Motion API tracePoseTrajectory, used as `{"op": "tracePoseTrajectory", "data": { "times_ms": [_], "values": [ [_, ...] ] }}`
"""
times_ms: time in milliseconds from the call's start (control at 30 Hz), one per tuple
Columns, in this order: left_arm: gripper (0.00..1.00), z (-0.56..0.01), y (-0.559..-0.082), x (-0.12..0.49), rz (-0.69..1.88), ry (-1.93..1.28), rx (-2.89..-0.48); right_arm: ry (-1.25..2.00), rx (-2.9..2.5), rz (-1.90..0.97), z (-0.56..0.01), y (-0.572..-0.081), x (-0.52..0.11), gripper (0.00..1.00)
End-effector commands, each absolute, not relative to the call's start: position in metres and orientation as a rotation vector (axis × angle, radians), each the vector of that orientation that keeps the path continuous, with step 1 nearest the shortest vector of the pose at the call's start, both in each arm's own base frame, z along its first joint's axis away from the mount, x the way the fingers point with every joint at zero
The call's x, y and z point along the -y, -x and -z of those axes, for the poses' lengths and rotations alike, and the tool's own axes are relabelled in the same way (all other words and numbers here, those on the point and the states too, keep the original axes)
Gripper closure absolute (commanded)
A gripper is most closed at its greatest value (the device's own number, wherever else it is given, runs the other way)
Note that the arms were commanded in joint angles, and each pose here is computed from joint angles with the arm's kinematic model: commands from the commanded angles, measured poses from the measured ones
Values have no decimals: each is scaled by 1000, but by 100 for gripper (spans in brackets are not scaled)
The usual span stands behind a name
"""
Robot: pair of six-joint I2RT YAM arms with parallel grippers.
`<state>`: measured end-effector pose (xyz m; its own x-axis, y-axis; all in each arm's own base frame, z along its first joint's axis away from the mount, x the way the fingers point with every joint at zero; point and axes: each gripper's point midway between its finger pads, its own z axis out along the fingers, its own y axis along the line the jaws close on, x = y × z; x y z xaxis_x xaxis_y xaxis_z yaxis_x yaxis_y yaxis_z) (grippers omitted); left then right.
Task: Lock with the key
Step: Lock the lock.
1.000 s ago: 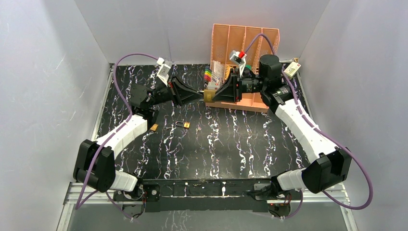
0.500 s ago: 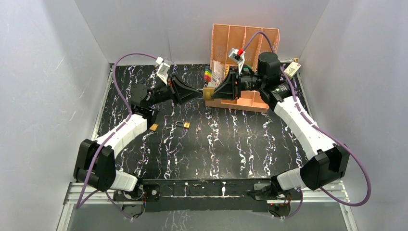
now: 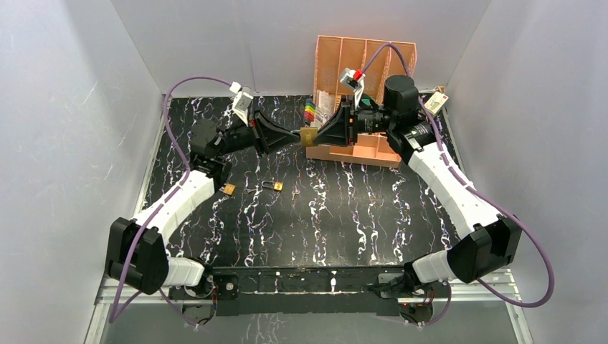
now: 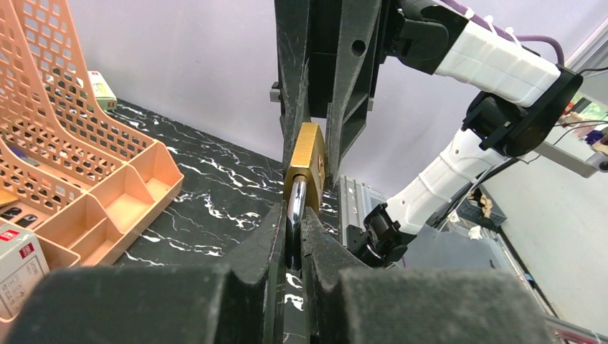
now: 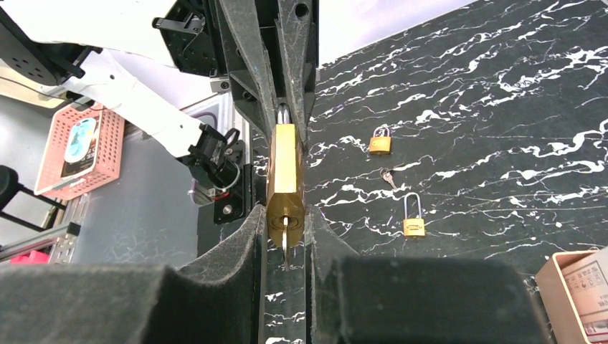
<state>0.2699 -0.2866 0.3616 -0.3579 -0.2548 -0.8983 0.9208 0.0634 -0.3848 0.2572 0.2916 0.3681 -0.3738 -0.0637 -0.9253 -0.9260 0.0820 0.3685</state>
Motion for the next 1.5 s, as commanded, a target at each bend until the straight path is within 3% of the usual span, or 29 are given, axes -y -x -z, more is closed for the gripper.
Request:
{"op": "tracePoseTrajectory", "data": {
  "times_ms": [0, 367, 600, 800, 1467],
  "values": [
    [100, -375, -243, 286, 1490, -858, -1272, 983, -1482, -1326, -388, -267, -291, 100],
    [100, -378, -244, 285, 1470, -874, -1289, 974, -1427, -1260, -414, -264, -288, 100],
    [100, -392, -249, 286, 1405, -906, -1280, 942, -1507, -1337, -370, -257, -294, 100],
    [100, -382, -251, 285, 1417, -870, -1297, 974, -1480, -1246, -395, -264, -291, 100],
    [100, -379, -254, 286, 1408, -881, -1305, 965, -1486, -1274, -385, -260, -292, 100]
  ]
}}
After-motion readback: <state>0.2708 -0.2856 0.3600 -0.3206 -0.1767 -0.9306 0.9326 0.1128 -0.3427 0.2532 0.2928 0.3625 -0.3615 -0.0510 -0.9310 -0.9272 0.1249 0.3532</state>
